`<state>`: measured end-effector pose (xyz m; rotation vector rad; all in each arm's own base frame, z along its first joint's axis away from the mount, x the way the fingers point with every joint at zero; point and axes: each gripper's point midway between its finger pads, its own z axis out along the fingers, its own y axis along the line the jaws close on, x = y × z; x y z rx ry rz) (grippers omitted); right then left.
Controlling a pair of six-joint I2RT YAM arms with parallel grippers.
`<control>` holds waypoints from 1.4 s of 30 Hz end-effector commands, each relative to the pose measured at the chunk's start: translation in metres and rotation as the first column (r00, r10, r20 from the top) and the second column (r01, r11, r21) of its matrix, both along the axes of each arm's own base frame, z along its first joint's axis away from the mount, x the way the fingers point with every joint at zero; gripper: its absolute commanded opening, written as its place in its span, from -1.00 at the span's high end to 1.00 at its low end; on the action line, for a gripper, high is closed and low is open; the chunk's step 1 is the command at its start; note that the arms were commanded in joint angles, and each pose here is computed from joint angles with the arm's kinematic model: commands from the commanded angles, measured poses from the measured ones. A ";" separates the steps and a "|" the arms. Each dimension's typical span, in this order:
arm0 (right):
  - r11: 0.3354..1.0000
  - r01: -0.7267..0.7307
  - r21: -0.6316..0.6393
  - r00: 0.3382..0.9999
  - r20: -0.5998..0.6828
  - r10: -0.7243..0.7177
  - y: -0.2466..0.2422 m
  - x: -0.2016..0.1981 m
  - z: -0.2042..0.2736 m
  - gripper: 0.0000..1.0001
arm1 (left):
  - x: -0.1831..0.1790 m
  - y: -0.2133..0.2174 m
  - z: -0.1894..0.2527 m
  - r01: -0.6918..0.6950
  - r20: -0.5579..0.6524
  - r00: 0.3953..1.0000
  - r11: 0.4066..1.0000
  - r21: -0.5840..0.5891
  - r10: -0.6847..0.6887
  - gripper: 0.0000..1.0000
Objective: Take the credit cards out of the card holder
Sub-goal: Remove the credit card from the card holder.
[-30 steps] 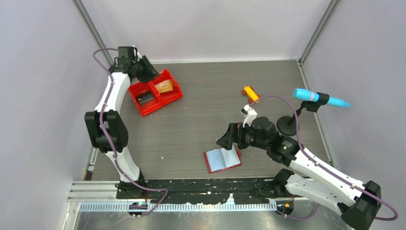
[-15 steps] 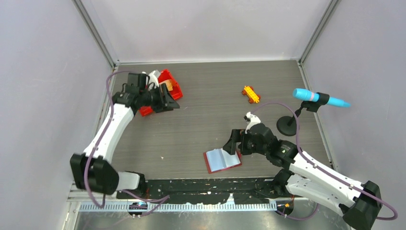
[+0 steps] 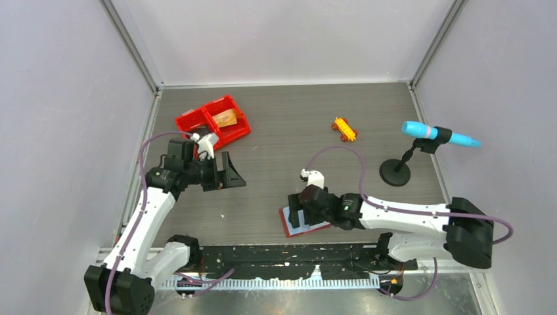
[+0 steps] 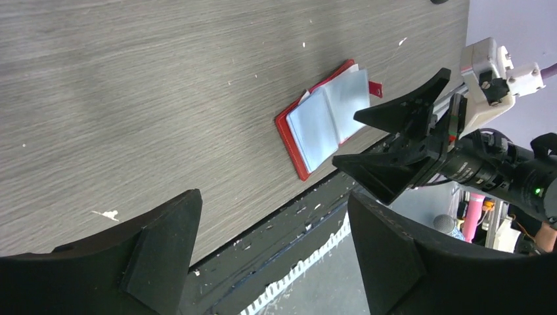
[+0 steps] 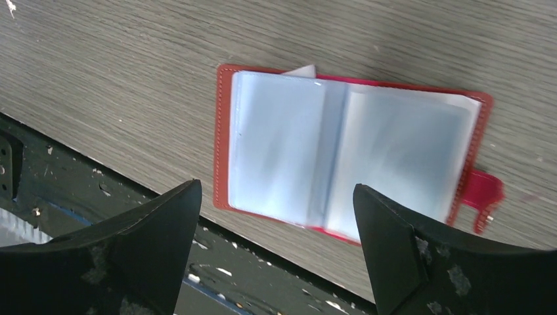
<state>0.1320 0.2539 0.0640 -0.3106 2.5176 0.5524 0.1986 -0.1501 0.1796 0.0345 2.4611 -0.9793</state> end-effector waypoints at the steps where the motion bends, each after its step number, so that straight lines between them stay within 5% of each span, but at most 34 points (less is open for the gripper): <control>1: 0.997 0.063 0.049 0.996 0.059 -0.066 0.031 0.016 0.015 -0.86 | -0.003 -0.003 0.010 0.049 0.066 0.997 0.999 -0.020 -0.048 -0.91; 24: 0.984 0.053 -0.170 0.998 0.052 -0.045 0.033 0.016 -0.029 -0.79 | -0.002 0.014 0.003 -0.035 0.076 0.997 0.997 0.068 0.030 -0.99; 36: 0.989 0.066 -0.133 0.997 0.060 -0.058 0.040 0.017 -0.028 -0.36 | 0.008 0.052 0.012 -0.265 0.161 0.958 0.949 0.169 0.239 -0.99; 42: 0.998 0.056 -0.036 0.997 0.052 -0.054 0.053 0.015 -0.016 -0.18 | 0.000 0.019 0.015 -0.111 0.121 0.987 0.993 0.026 0.107 -0.98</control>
